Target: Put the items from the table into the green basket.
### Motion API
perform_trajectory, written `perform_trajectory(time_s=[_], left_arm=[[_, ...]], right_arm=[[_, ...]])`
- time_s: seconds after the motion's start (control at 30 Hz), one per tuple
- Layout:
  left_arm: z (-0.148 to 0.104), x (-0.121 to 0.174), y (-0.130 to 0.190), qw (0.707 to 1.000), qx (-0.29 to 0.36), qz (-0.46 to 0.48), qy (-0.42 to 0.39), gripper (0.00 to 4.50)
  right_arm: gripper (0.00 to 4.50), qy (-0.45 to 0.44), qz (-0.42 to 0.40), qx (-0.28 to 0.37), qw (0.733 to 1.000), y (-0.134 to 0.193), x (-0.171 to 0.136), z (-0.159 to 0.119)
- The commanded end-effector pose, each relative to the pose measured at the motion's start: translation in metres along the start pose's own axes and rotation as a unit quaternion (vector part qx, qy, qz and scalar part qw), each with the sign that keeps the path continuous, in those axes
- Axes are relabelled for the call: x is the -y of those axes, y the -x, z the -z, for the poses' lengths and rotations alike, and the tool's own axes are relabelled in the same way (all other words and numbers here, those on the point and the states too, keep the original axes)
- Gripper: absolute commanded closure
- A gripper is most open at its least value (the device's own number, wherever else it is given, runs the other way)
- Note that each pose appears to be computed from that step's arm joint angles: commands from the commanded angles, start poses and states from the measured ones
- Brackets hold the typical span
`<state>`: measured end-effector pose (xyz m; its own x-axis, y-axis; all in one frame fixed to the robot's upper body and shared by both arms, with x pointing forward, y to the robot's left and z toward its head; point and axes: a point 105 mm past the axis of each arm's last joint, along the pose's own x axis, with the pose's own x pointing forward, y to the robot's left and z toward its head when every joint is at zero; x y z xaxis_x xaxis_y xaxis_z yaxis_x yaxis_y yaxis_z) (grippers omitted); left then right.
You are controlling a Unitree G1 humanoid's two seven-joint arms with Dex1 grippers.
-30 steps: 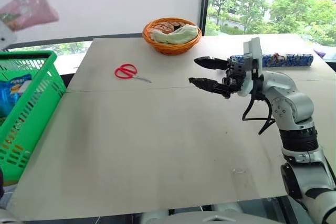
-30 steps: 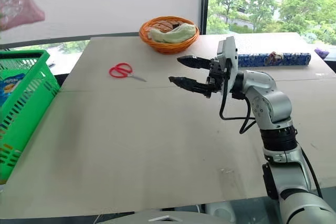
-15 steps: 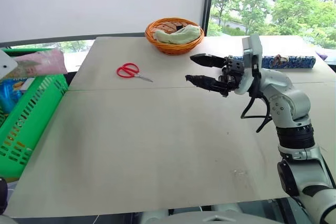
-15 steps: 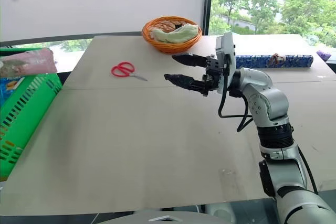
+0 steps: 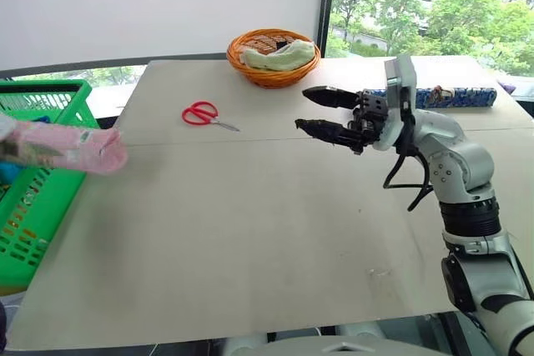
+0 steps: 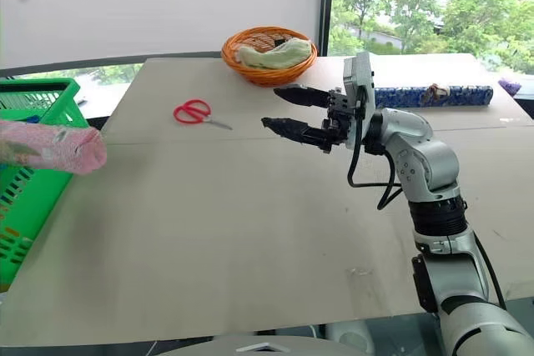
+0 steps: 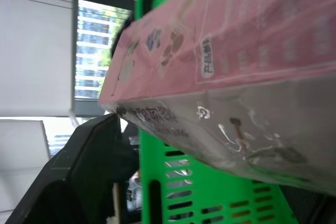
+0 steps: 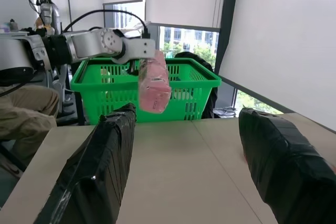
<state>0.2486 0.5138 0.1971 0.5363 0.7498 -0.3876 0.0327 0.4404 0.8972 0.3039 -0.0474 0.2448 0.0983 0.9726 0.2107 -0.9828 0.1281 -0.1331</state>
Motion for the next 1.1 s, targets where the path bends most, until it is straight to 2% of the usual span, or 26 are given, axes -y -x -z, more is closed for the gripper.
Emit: perform_trajectory(time_s=[0.03, 0.27, 0.33, 0.5, 0.57, 0.63, 0.7, 0.77, 0.8, 0.83, 0.87, 0.9, 0.97, 1.0, 1.07, 1.1], left_arm=[[0.026, -0.008, 0.006, 0.999, -0.044, 0.006, -0.005, 0.1], [0.059, 0.015, 0.008, 0.994, -0.089, 0.061, -0.01, 0.1], [0.061, 0.01, 0.008, 0.995, -0.084, 0.046, -0.002, 0.1], [0.062, -0.021, 0.013, 0.997, -0.077, -0.011, 0.006, 0.1], [0.057, -0.052, 0.021, 0.996, -0.061, -0.063, 0.008, 0.1], [0.043, -0.088, 0.033, 0.991, -0.019, -0.132, 0.023, 0.1], [0.002, -0.118, 0.05, 0.976, 0.091, -0.185, 0.066, 0.1], [-0.054, -0.142, 0.079, 0.926, 0.255, -0.207, 0.184, 0.1], [-0.088, -0.149, 0.099, 0.89, 0.35, -0.192, 0.219, 0.1], [-0.121, -0.148, 0.119, 0.845, 0.437, -0.147, 0.269, 0.1], [-0.142, -0.148, 0.134, 0.814, 0.49, -0.112, 0.293, 0.1], [-0.168, -0.142, 0.158, 0.758, 0.563, -0.056, 0.324, 0.1], [-0.207, -0.098, 0.194, 0.687, 0.658, 0.088, 0.295, 0.1], [-0.216, -0.077, 0.205, 0.665, 0.68, 0.138, 0.276, 0.1], [-0.225, -0.032, 0.207, 0.653, 0.674, 0.23, 0.259, 0.1], [-0.236, 0.019, 0.206, 0.635, 0.654, 0.316, 0.261, 0.1]], right_arm=[[1.17, 0.012, -0.007, 0.013, 1.0, -0.001, -0.001, -0.008], [1.17, 0.009, -0.014, 0.014, 1.0, -0.003, 0.0, -0.007], [1.17, 0.009, -0.016, 0.014, 1.0, -0.004, 0.001, -0.007], [1.17, 0.007, -0.023, 0.014, 1.0, -0.005, 0.001, -0.006], [1.17, 0.007, -0.023, 0.012, 1.0, -0.005, 0.001, -0.005], [1.17, 0.007, -0.021, 0.011, 1.0, -0.003, 0.001, -0.005], [1.17, 0.006, -0.019, 0.009, 1.0, -0.002, 0.002, -0.004], [1.17, 0.006, -0.017, 0.008, 1.0, -0.001, 0.003, -0.004], [1.17, 0.005, -0.017, 0.008, 1.0, -0.001, 0.003, -0.003], [1.17, 0.005, -0.016, 0.007, 1.0, 0.0, 0.004, -0.003], [1.17, 0.005, -0.015, 0.007, 1.0, -0.001, 0.004, -0.002], [1.17, 0.006, -0.013, 0.007, 1.0, 0.0, 0.005, -0.002], [1.17, 0.006, -0.006, 0.006, 1.0, 0.001, 0.007, 0.0], [1.17, 0.007, -0.002, 0.004, 1.0, 0.003, 0.007, 0.001], [1.17, 0.008, 0.009, -0.006, 1.0, 0.009, 0.008, 0.007], [1.17, 0.008, 0.034, -0.022, 0.999, 0.019, 0.013, 0.016]])
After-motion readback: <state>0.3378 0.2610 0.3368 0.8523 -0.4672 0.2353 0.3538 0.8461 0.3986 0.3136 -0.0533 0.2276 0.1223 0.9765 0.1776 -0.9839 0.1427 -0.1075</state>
